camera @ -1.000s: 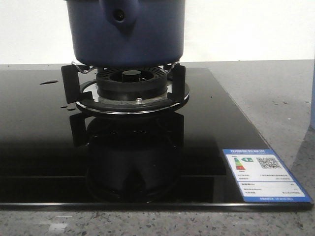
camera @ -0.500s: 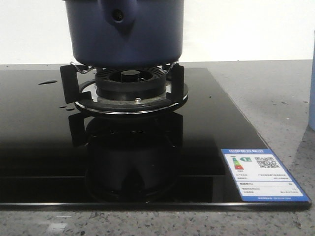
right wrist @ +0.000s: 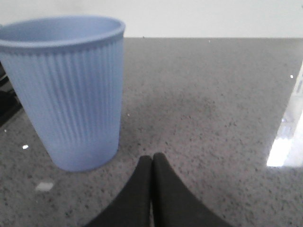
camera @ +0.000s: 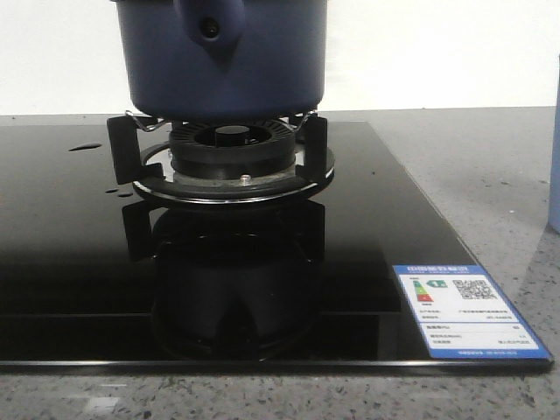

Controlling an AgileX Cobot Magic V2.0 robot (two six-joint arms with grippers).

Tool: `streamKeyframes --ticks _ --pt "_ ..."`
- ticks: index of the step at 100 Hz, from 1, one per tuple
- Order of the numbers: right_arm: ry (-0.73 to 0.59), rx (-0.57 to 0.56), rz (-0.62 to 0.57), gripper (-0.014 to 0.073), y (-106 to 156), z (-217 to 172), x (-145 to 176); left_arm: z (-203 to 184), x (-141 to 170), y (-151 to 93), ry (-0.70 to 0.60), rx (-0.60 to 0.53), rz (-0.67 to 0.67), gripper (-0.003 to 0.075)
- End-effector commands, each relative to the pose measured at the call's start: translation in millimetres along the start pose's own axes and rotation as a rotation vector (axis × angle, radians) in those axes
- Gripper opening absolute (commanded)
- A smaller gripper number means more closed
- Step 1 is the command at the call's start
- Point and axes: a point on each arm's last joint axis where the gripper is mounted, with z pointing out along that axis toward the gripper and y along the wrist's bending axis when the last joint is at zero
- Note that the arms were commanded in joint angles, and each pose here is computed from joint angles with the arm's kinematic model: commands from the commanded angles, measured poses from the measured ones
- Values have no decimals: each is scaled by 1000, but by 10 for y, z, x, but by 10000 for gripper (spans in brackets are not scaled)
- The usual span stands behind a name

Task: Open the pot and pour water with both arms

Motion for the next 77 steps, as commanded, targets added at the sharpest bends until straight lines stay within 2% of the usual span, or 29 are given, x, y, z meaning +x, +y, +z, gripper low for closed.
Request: streamKeyframes --ticks 1,9,77 --pt "12 8 2 -67 -3 6 83 16 58 0 -36 3 -11 -19" --pt "77 13 2 -67 -7 3 142 16 58 0 -36 3 -11 -19" --pt "77 13 0 -67 -7 3 143 16 58 0 -36 3 -11 -19"
